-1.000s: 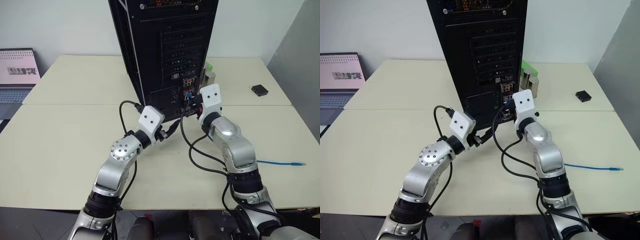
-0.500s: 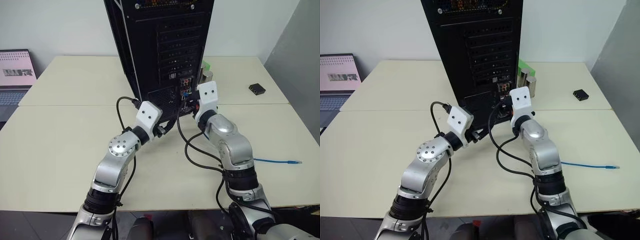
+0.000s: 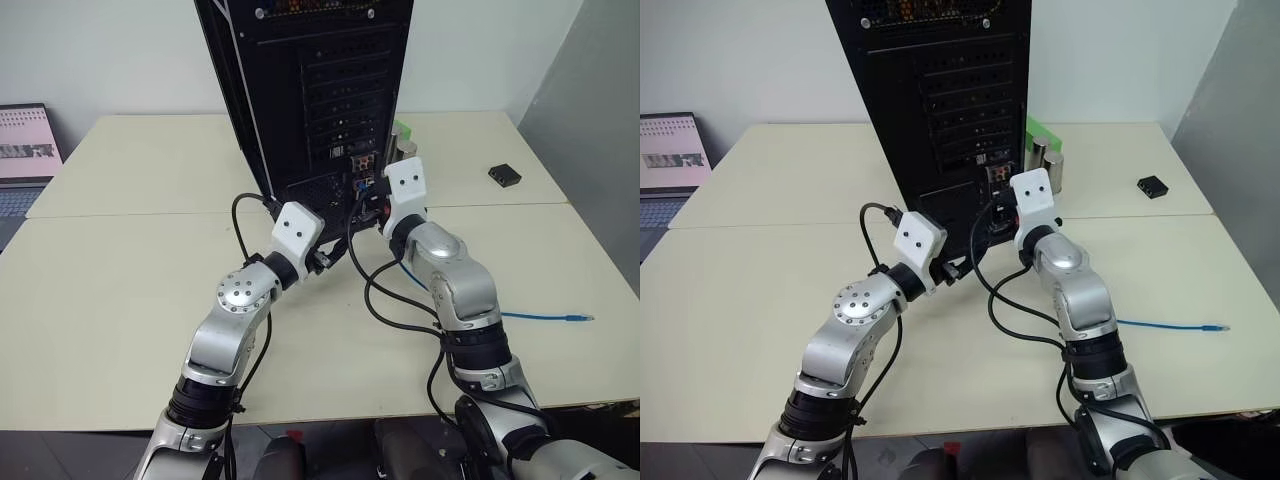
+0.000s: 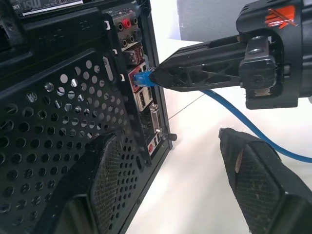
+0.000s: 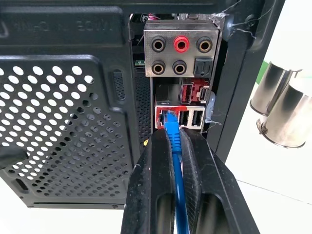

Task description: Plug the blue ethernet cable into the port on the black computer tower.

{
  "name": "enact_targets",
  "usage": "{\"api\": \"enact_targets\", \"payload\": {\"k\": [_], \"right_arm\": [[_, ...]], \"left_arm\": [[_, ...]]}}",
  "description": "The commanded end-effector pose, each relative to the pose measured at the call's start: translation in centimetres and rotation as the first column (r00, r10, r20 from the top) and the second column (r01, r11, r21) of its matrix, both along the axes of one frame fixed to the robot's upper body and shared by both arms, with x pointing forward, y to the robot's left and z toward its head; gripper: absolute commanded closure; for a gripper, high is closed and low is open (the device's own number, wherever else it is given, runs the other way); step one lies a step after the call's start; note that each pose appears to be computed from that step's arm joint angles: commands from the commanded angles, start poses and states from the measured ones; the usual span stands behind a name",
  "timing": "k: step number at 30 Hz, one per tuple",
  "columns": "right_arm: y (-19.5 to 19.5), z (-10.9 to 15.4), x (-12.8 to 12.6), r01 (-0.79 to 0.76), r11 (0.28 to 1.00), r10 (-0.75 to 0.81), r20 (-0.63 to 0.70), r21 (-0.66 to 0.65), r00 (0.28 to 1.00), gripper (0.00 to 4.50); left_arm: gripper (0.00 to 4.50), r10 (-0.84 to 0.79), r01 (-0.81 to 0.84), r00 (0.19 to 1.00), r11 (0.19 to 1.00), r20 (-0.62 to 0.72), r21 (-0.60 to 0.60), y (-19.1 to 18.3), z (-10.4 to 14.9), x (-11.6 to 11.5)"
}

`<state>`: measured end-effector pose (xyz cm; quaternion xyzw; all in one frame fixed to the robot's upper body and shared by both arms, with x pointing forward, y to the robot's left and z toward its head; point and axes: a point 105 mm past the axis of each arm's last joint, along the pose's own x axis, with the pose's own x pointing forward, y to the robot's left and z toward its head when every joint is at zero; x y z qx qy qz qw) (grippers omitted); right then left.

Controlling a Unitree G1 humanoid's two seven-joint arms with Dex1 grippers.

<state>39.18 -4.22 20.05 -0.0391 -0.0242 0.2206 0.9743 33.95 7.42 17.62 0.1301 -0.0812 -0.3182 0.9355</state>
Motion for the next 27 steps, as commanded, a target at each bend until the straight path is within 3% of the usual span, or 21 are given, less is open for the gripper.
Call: {"api": "enact_targets", "payload": {"k": [1, 10, 11, 12, 27], "right_arm": [[1.0, 2.8, 0.0, -0.032, 0.999, 0.03, 0.096, 0.018, 0.995, 4.5], [0.2, 2.3, -0.1, -0.024, 1.0, 0.026, 0.106, -0.013, 0.994, 4.5], [-0.1, 2.1, -0.2, -0.023, 1.0, 0.025, 0.105, -0.02, 0.994, 3.83], [-0.3, 2.0, -0.2, -0.023, 0.999, 0.025, 0.104, -0.025, 0.994, 3.8], [-4.6, 1.6, -4.5, -0.167, 0.972, 0.181, 0.078, -0.166, 0.98, 0.76]], "left_arm": [[1.2, -0.016, 0.017, 0.998, 1.0, 0.053, -0.01, -0.4, 1.4, -0.5], [1.2, -0.006, 0.006, 0.999, 1.0, 0.049, -0.006, -0.1, 1.1, -0.5], [1.17, -0.004, 0.005, 0.999, 1.0, 0.049, -0.003, -0.1, 1.1, -0.5], [1.17, -0.003, 0.003, 0.999, 1.0, 0.049, -0.001, 0.0, 1.1, -0.4], [1.17, 0.015, -0.016, 0.999, 0.999, 0.037, 0.032, 1.1, 1.2, -0.2]]}}
